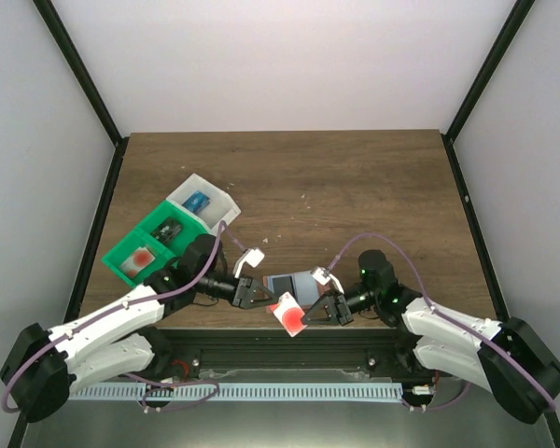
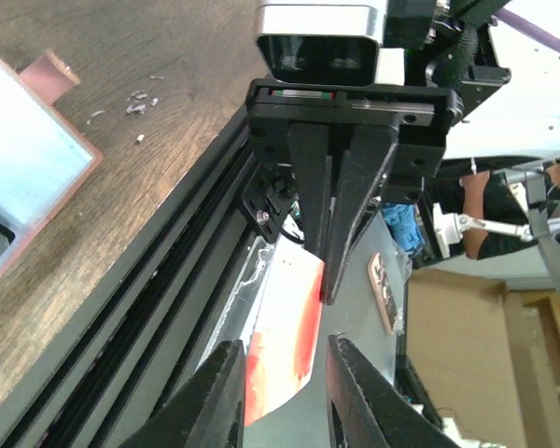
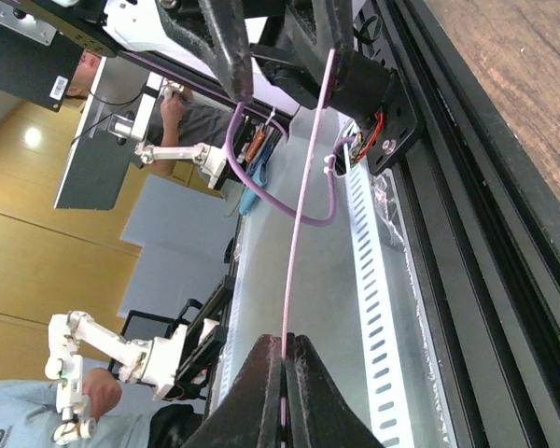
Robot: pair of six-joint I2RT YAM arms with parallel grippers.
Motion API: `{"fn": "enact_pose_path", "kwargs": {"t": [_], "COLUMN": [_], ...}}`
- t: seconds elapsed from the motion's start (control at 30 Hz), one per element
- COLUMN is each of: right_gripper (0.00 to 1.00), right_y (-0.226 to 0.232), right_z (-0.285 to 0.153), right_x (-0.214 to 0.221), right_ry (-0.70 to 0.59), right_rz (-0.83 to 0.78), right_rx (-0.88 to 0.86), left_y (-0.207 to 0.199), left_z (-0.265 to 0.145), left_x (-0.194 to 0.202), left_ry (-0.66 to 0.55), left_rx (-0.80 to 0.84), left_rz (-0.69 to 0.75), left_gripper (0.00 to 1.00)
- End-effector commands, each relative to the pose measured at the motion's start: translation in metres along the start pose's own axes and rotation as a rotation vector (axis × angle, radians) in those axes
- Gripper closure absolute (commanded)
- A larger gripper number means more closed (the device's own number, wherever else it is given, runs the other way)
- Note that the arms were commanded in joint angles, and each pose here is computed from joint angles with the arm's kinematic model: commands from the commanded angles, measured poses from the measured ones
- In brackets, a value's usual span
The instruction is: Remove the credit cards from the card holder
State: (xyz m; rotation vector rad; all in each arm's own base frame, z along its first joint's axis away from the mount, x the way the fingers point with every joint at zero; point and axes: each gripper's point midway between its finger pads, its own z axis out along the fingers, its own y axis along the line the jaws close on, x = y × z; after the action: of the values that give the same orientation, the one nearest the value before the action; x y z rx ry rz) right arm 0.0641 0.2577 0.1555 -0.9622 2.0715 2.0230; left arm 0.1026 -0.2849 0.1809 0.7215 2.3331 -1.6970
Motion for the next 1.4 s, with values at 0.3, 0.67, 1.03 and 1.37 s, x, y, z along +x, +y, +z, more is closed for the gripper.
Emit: {"fn": "enact_pose_path", "kwargs": {"t": [0.3, 0.67, 1.03, 1.37], "right_gripper": [1.0, 1.0, 1.0, 1.0], "right_y": [0.016, 0.015, 0.0, 0.002], "right_z": [0.002, 0.004, 0.005, 0.005], "right_x": [-0.016, -0.019, -0.017, -0.021], "right_ry": [-0.004, -0.002, 0.003, -0.01], "right_rz": [-0.082, -0.078, -0.036, -0.041], "right_rx": [-0.041, -0.052, -0.013, -0.006], "left_y": [0.008, 0.014, 0.011, 0.006], "left_z": [0.007, 0.01, -0.004, -0.002], "left_x": [0.003, 0.007, -0.024, -0.013], "left_ry": [0.023, 0.024, -0.073, -0.042], "left_rx": [0.011, 0.021, -0.091, -0.024], "left_rz": [0.01, -0.024, 0.01, -0.016], "left_gripper": [0.81, 0.63, 0.57, 0.59]}}
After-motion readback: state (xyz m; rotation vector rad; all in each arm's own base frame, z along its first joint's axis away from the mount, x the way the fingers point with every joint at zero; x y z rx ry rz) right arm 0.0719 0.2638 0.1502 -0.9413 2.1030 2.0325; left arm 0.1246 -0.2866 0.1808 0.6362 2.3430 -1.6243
